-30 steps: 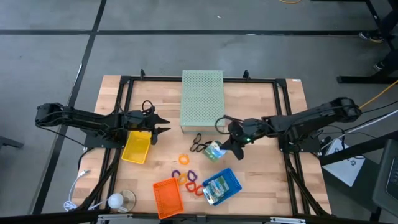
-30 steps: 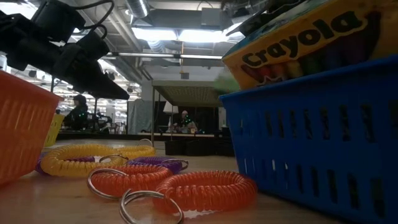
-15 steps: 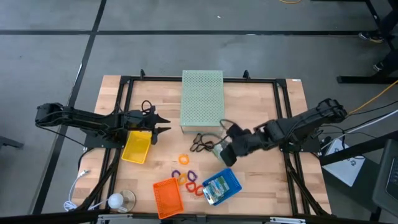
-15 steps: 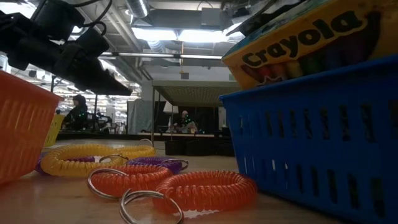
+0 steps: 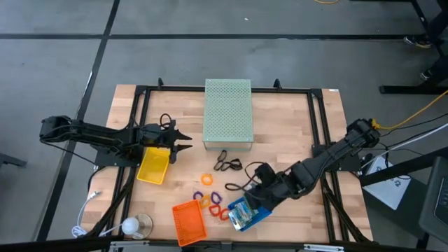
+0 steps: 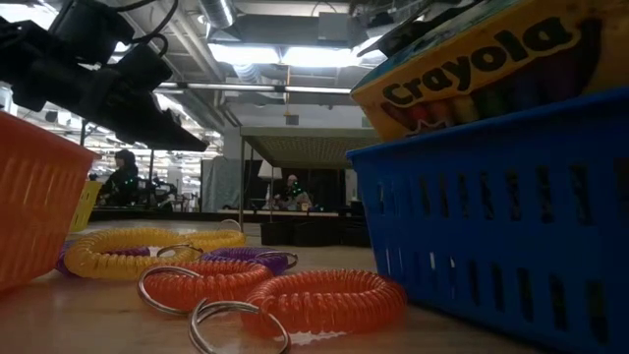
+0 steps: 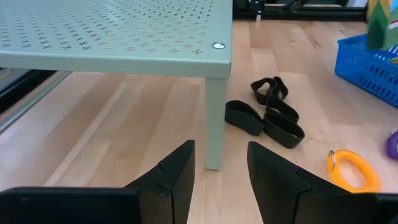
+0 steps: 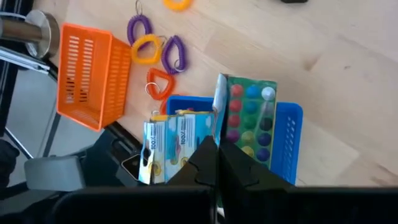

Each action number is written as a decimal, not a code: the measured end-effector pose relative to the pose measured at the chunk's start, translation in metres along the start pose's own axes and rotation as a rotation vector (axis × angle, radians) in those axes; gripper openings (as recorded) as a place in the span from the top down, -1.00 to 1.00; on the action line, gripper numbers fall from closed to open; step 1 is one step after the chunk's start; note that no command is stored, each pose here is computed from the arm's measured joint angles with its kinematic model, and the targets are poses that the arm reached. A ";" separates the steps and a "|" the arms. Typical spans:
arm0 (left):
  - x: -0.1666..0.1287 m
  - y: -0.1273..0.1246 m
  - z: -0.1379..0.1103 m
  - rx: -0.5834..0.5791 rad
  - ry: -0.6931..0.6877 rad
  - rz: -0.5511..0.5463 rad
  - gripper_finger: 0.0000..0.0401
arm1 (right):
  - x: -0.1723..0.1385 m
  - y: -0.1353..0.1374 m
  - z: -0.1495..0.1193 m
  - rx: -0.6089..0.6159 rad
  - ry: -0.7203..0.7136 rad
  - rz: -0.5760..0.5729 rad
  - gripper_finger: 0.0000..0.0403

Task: Pick & Place Office Desk Supplies
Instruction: Put the crayon box into the blue bin, then adjust the blue bin, then adjust the shelf

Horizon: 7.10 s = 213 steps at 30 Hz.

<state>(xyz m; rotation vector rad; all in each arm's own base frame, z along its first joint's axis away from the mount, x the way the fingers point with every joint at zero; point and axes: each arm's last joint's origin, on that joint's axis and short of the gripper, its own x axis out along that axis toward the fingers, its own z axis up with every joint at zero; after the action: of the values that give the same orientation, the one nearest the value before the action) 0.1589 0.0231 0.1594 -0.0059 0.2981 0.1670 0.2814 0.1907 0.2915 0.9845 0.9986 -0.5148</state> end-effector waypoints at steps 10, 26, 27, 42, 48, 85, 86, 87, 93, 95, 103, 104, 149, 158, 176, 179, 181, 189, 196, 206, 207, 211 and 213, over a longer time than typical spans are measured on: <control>0.000 0.000 0.000 -0.006 0.001 0.001 0.29 | 0.001 -0.009 -0.018 0.028 -0.002 -0.048 1.00; 0.000 0.000 -0.002 -0.006 0.023 0.001 0.29 | 0.018 -0.022 -0.032 0.093 -0.019 -0.054 1.00; 0.000 0.000 -0.003 -0.006 0.028 0.001 0.29 | 0.020 -0.022 -0.032 0.093 -0.018 -0.051 1.00; 0.000 0.000 -0.005 -0.025 0.051 -0.001 0.29 | 0.067 -0.011 -0.035 0.058 0.021 -0.039 1.00; 0.000 0.000 -0.005 -0.024 0.053 -0.001 0.29 | 0.088 -0.007 -0.038 0.044 0.048 -0.036 1.00; 0.000 0.000 -0.005 -0.016 0.056 -0.007 0.29 | 0.010 0.040 -0.009 -0.136 -0.109 -0.027 0.40; 0.000 0.000 -0.005 -0.015 0.055 -0.013 0.29 | 0.008 0.044 -0.009 -0.146 -0.133 0.000 0.43; 0.000 -0.001 -0.005 -0.015 0.054 -0.022 0.29 | 0.007 0.046 -0.008 -0.159 -0.156 0.022 0.47; 0.000 -0.002 -0.005 -0.014 0.054 -0.051 0.29 | 0.013 0.063 -0.011 -0.250 -0.210 0.157 0.93; 0.000 -0.001 -0.005 -0.015 0.054 -0.051 0.29 | 0.027 0.072 -0.014 -0.289 -0.186 0.210 0.95; 0.000 -0.001 -0.005 -0.018 0.055 -0.051 0.29 | 0.102 0.089 -0.016 -0.283 0.007 0.318 0.99; 0.000 -0.002 -0.005 -0.020 0.055 -0.051 0.29 | 0.109 0.088 -0.016 -0.271 0.040 0.308 0.99; 0.000 -0.001 -0.006 -0.022 0.063 -0.050 0.29 | 0.131 -0.017 -0.015 -0.220 0.369 -0.632 1.00; 0.000 -0.001 -0.006 -0.022 0.066 -0.050 0.29 | 0.146 -0.054 -0.010 -0.195 0.429 -0.763 1.00; 0.000 -0.002 -0.007 -0.001 0.076 -0.076 0.29 | 0.037 -0.006 0.007 -0.199 -0.015 -0.166 0.95; -0.001 -0.008 -0.003 0.055 0.018 -0.243 0.29 | 0.010 0.005 0.005 -0.387 -0.290 -0.033 0.92; -0.002 -0.013 0.005 0.068 -0.063 -0.349 0.29 | -0.004 0.008 -0.001 -0.540 -0.516 -0.037 0.92; -0.004 -0.008 0.028 0.098 -0.298 -0.101 0.29 | -0.023 -0.011 -0.006 -0.745 -0.965 -0.263 0.98; 0.016 0.006 0.052 0.110 -0.257 -0.007 0.29 | 0.004 -0.076 -0.004 -0.637 -0.955 -0.267 0.99; 0.072 0.009 0.044 0.059 -0.102 0.004 0.29 | 0.031 -0.111 -0.011 -0.815 -0.797 0.117 1.00; 0.077 0.008 0.044 0.049 -0.105 -0.002 0.29 | 0.030 -0.109 -0.011 -0.862 -0.790 0.223 1.00; 0.092 -0.003 0.052 0.074 -0.096 -0.053 0.29 | 0.025 -0.104 -0.005 -1.037 -0.812 0.542 1.00; 0.095 -0.011 0.056 0.091 -0.083 -0.077 0.29 | 0.027 -0.104 -0.001 -1.052 -0.806 0.545 1.00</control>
<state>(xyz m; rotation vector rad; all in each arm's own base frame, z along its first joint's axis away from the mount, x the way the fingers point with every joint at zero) 0.2669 0.0298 0.1851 0.0795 0.2224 0.0771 0.2154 0.1426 0.2213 0.0213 0.1453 0.1205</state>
